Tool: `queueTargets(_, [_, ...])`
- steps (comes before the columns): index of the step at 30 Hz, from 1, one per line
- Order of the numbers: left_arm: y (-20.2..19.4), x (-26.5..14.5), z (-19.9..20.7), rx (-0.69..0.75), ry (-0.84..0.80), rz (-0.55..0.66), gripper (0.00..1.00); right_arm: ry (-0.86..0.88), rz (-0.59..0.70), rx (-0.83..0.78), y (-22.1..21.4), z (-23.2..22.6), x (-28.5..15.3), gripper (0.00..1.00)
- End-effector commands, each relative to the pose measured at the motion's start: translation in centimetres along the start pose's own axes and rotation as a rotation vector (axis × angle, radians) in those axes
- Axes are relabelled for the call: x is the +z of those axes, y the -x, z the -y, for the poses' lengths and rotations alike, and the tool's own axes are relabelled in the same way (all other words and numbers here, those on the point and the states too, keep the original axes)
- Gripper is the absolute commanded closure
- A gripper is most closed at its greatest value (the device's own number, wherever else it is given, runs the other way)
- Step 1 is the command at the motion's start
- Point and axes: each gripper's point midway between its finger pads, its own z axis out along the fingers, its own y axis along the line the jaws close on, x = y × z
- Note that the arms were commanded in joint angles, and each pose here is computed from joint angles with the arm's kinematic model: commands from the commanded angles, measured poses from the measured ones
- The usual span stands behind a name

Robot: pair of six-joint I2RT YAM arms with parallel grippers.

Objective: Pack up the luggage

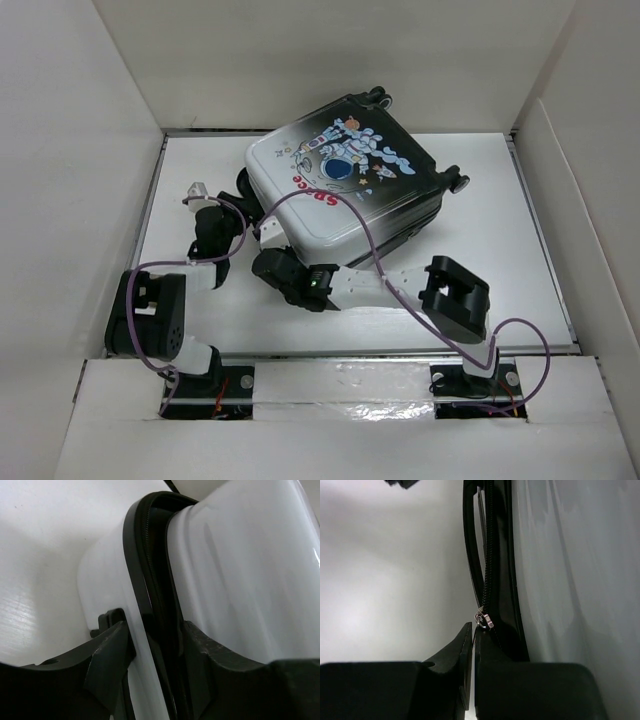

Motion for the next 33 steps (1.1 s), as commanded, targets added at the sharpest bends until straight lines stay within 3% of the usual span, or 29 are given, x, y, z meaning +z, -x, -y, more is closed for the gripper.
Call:
queueTargets(1, [-7.0, -3.0, -0.2, 0.061, -0.063, -0.289, 0.56, 0.517, 0.242, 0.018, 9.5, -11.8, -5.5, 1.0])
queueTargets(3, [-6.1, -2.9, -1.1, 0.084, -0.022, -0.251, 0.56, 0.495, 0.268, 0.038, 9.9, -10.1, -6.7, 1.0])
queueTargets(4, [-5.7, -3.1, -1.5, 0.093, 0.006, -0.237, 0.56, 0.475, 0.212, 0.029, 6.8, -9.0, -6.5, 1.0])
queueTargets(6, [-5.0, -3.3, -2.2, 0.095, 0.047, -0.194, 0.54, 0.469, 0.227, 0.056, 6.7, -7.1, -8.3, 1.0])
queueTargets(8, [-4.0, -3.9, -1.5, 0.1, 0.03, -0.155, 0.49, 0.45, 0.147, 0.051, 2.1, -5.1, -8.7, 1.0])
queueTargets(11, [-3.5, -5.5, -1.0, 0.106, 0.008, -0.135, 0.47, 0.444, 0.127, 0.088, 0.3, -2.4, -10.9, 1.0])
queueTargets(12, [-3.7, -6.1, -1.1, 0.112, 0.01, -0.134, 0.47, 0.421, 0.068, 0.068, -2.9, -1.0, -11.1, 1.0])
queueTargets(18, [-1.0, -10.1, 0.0, 0.081, 0.0, 0.014, 0.35, 0.361, 0.025, 0.123, -6.1, 5.0, -15.4, 1.0])
queueTargets(22, [0.9, -12.1, 1.5, 0.05, -0.04, 0.087, 0.4, 0.285, 0.019, 0.146, -7.5, 9.0, -17.0, 1.0])
queueTargets(24, [0.5, -12.2, 1.4, 0.065, -0.035, 0.058, 0.51, 0.251, 0.042, 0.175, -6.9, 11.0, -17.7, 1.0])
queueTargets(30, [-3.0, -12.1, -1.7, 0.123, 0.024, -0.062, 0.58, 0.24, 0.094, 0.199, -5.1, 13.3, -18.3, 1.0])
queueTargets(33, [-4.2, -11.9, -1.2, 0.129, -0.029, -0.111, 0.59, 0.249, 0.106, 0.198, -4.0, 13.2, -18.3, 1.0])
